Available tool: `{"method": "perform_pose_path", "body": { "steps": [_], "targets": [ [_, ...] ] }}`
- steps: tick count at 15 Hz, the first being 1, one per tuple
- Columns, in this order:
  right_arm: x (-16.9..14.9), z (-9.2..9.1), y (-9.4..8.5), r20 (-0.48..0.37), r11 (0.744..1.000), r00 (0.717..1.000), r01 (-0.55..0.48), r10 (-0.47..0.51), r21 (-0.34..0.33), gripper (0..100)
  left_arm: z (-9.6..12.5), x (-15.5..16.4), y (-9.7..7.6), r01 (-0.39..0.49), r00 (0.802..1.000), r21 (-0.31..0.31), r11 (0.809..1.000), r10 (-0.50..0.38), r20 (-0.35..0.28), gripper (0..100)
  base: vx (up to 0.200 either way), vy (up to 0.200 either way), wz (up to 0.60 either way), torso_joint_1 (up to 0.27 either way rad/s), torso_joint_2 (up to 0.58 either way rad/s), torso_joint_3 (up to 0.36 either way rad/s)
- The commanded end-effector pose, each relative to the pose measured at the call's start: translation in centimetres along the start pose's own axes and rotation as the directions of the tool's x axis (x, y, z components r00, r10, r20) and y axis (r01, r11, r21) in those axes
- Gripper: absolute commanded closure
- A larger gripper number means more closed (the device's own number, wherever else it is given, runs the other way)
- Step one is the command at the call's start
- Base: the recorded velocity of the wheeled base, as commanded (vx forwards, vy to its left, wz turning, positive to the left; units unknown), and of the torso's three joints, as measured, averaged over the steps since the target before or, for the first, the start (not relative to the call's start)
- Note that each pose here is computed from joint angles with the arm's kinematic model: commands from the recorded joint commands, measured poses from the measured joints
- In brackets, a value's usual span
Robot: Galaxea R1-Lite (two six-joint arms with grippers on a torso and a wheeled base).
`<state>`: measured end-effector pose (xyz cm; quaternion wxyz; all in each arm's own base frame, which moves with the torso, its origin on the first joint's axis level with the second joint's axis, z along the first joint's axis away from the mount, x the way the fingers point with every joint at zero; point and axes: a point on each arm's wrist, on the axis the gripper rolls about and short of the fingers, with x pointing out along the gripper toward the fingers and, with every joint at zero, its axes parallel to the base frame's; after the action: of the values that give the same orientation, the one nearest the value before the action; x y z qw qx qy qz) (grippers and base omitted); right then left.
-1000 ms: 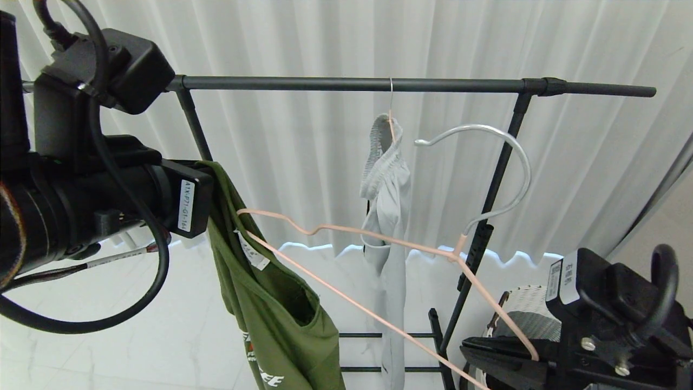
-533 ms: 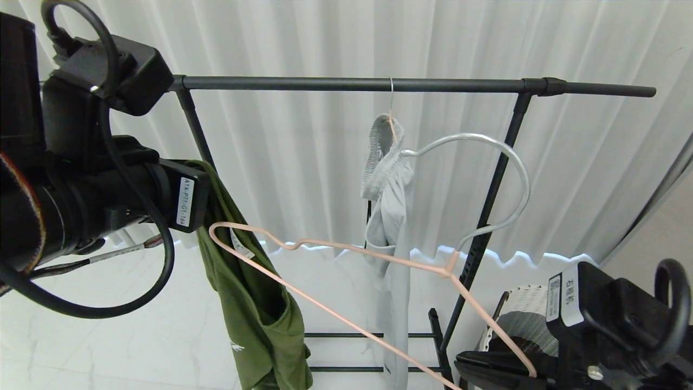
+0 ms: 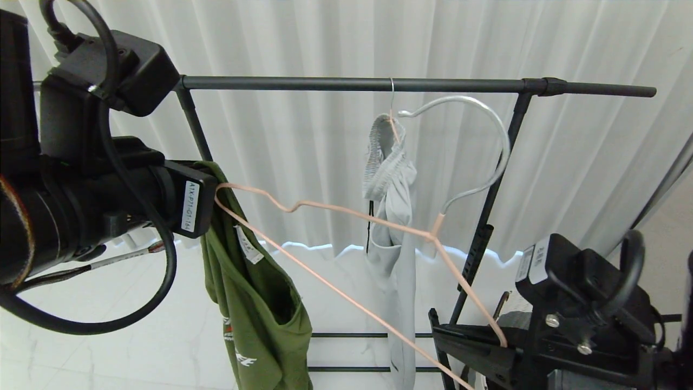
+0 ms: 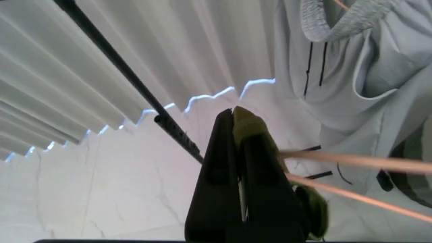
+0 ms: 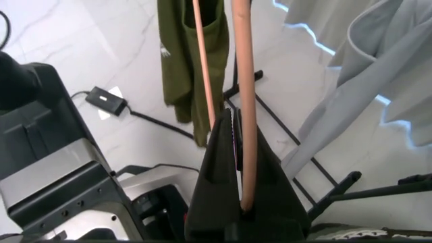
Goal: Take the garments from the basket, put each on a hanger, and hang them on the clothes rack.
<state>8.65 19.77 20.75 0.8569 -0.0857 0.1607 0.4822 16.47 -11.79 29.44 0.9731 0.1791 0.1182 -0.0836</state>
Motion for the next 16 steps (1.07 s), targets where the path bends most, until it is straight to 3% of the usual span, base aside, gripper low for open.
{"method": "perform_pose_path", "body": {
  "steps": [1,7,10,12,16],
  "targets": [
    [1.2,-0.5,0.0,-0.038,1.000,0.999,0.006,-0.006,-0.003,100,0.0,0.0,-0.1,0.007,1.000,0.003,1.000,-0.007,0.001,100,0.000,0.000,0.00,0.000,0.00,0.000],
    [2.0,-0.8,0.1,-0.059,0.999,0.998,0.017,-0.015,0.029,100,0.1,-0.7,-1.3,0.065,0.998,0.007,0.998,-0.065,0.018,100,0.000,0.000,0.00,0.000,0.00,0.000],
    [3.5,-0.1,-0.3,-0.039,0.983,0.993,0.113,-0.109,0.143,100,0.1,-0.7,-1.4,0.069,0.997,0.001,0.998,-0.069,0.018,100,0.000,0.000,0.00,0.000,0.00,0.000],
    [4.3,0.5,-0.3,-0.032,0.972,0.992,0.126,-0.122,0.201,100,0.1,-0.8,-1.5,0.074,0.997,-0.003,0.997,-0.074,0.022,100,0.000,0.000,0.00,0.000,0.00,0.000],
    [6.1,1.0,0.0,-0.036,0.971,0.992,0.127,-0.122,0.202,100,0.5,-2.0,-3.2,0.168,0.985,-0.056,0.984,-0.165,0.053,100,0.000,0.000,0.00,0.000,0.00,0.000]
  ]
}}
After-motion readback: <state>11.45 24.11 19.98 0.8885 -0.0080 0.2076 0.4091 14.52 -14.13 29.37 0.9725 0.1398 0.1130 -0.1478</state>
